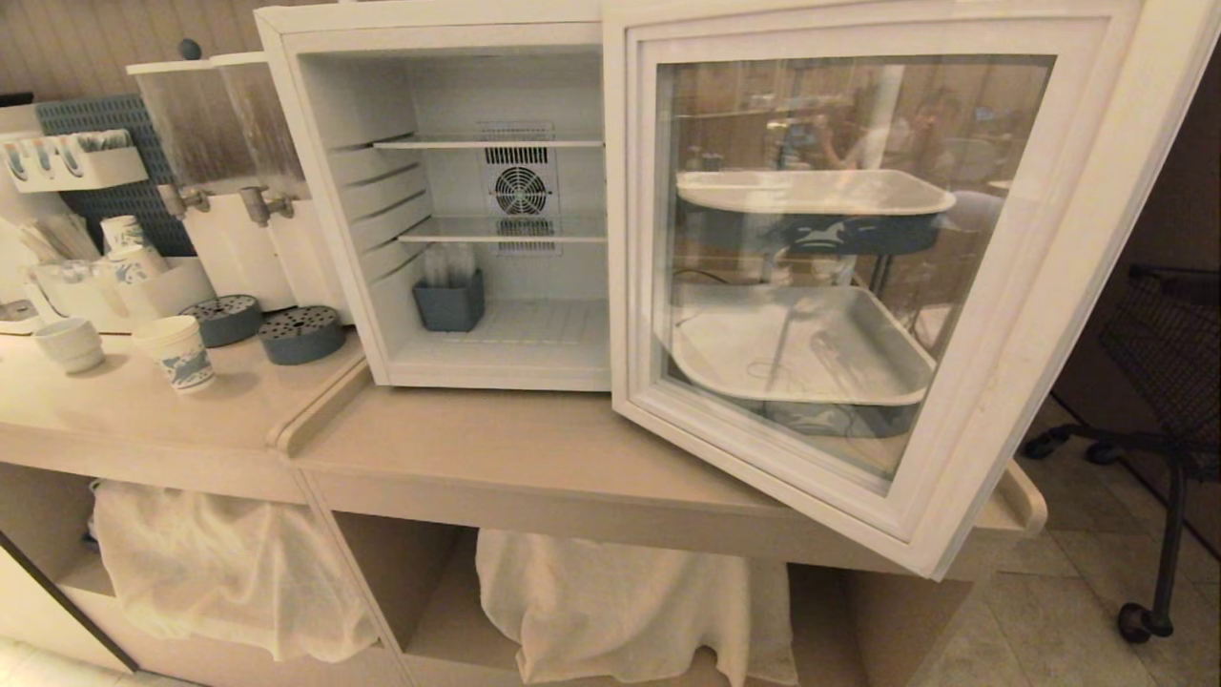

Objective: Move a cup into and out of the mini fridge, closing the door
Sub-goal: Close the freezer door

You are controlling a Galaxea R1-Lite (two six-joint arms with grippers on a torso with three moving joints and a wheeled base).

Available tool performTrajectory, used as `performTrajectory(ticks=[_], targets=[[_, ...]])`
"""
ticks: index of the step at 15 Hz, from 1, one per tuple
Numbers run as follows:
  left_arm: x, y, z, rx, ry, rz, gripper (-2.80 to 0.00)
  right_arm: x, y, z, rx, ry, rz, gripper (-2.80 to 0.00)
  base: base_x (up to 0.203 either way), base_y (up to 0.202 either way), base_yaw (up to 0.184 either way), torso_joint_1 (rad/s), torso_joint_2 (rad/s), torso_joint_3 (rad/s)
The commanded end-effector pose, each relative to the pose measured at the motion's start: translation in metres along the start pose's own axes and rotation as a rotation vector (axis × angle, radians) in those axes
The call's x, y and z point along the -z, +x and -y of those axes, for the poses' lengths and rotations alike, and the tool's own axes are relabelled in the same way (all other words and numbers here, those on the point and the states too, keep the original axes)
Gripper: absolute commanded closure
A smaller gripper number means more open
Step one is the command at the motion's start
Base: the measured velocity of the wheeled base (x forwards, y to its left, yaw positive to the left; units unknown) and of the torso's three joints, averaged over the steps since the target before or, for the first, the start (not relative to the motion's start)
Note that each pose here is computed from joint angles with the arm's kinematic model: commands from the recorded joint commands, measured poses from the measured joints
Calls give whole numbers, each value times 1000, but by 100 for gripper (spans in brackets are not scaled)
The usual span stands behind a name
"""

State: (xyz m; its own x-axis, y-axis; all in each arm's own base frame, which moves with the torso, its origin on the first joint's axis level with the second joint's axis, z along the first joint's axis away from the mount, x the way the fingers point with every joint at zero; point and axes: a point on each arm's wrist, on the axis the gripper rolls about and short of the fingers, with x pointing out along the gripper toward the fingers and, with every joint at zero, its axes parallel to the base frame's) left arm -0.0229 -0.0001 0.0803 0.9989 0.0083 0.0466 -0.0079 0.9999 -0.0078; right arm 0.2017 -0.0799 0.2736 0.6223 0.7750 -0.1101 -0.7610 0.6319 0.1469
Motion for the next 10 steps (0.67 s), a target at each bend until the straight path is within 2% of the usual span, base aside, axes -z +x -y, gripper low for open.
performTrajectory(ticks=[1,5,8,10], targets=[[5,1,0,-1,-1,-17,0,21,27,29,-77,32,-31,0,0,0,0,0,0,0],[5,1,0,-1,-11,-19,0,23,42,50,-112,-15,-21,0,0,0,0,0,0,0],[5,1,0,0,-9,-17,0,17,45,59,-122,-31,-12,0,0,0,0,0,0,0],[5,1,0,0,-9,-19,0,16,49,57,-141,-26,-13,0,0,0,0,0,0,0]])
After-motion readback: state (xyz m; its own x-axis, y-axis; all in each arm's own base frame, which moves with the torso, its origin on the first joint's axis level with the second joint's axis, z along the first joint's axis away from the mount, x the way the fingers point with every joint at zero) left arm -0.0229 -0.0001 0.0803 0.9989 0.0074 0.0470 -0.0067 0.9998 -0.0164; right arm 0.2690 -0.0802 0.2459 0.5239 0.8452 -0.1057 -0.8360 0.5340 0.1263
